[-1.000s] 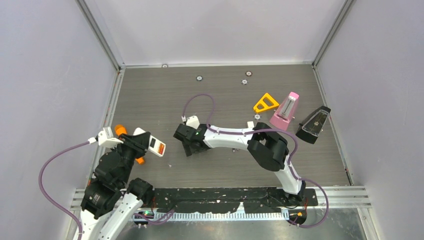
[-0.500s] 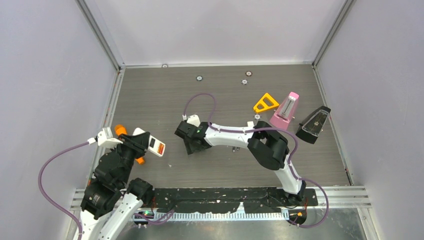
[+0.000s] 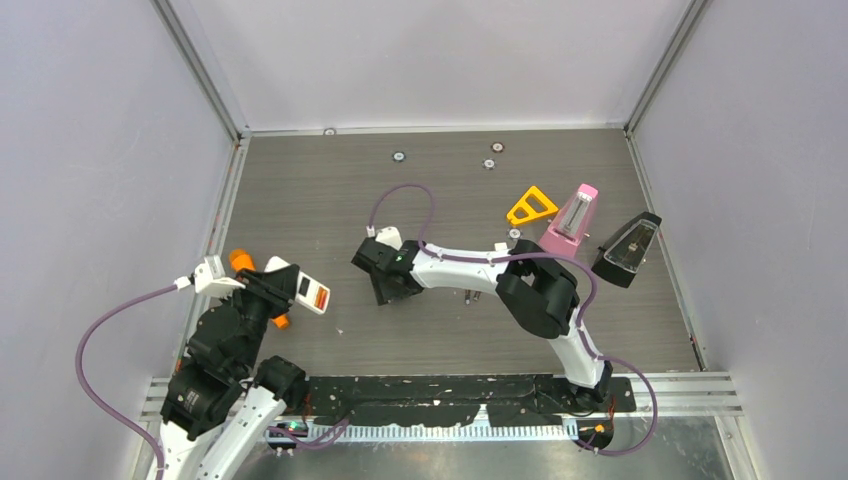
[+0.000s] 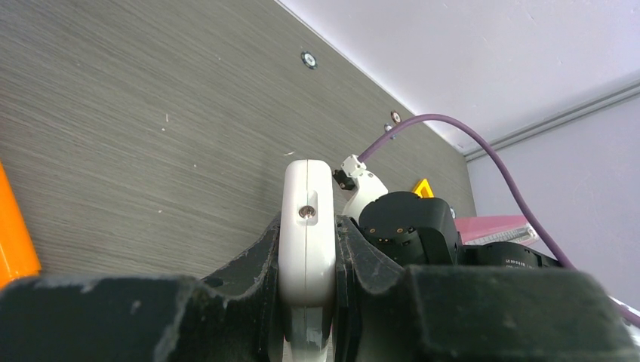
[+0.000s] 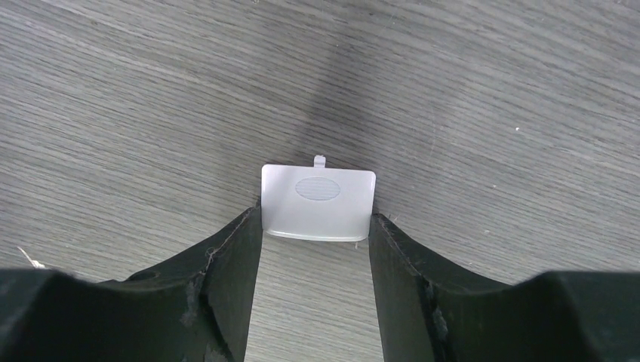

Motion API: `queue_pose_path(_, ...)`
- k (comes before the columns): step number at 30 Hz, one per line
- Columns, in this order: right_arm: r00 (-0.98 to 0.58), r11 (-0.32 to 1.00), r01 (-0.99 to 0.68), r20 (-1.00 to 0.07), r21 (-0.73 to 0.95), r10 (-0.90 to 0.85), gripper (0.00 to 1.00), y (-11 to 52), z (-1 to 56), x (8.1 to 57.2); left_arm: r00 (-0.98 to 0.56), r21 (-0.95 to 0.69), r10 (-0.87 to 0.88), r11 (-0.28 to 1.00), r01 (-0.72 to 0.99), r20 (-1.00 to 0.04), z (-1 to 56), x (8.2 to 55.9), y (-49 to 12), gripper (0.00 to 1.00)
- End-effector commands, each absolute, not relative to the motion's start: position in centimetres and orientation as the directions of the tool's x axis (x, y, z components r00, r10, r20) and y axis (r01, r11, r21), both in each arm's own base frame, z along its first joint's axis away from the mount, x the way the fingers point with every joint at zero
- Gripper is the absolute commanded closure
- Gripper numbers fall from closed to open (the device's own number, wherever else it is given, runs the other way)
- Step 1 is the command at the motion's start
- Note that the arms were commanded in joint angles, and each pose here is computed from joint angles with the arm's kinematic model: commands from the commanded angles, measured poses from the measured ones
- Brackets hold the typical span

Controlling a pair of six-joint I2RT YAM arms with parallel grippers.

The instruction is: Load the batteries into the remote control

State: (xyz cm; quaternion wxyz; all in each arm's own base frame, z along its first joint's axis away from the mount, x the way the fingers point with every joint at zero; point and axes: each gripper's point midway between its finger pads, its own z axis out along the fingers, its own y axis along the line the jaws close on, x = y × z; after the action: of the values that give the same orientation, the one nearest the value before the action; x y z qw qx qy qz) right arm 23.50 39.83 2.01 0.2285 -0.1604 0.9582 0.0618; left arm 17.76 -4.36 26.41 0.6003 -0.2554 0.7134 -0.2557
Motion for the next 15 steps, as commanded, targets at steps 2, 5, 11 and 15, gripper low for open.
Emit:
queue_pose_path(2, -0.830, 0.933, -0.360, -0.459, 0.009, -0.315, 0.55, 39.0, 1.7, 23.5, -0.099, -0.690, -0.690, 0.723, -0.038, -0.717, 27.9, 17.7, -3.9, 1.00)
queue_pose_path(5, -0.800, 0.921, -0.388, -0.505, 0.023, -0.324, 0.57, 39.3, 3.3, 23.8, -0.114, -0.688, -0.687, 0.725, -0.030, -0.718, 27.7, 17.9, -4.3, 1.00)
queue_pose_path(11, -0.658, 0.853, -0.518, -0.667, 0.066, -0.349, 0.59, 38.2, 10.1, 23.7, -0.208, -0.693, -0.677, 0.720, 0.008, -0.706, 26.3, 18.4, -6.5, 1.00)
queue_pose_path(15, -0.567, 0.778, -0.622, -0.738, 0.090, -0.367, 0.61, 36.4, 12.8, 22.0, -0.270, -0.704, -0.666, 0.706, 0.073, -0.695, 26.2, 19.0, -8.7, 1.00)
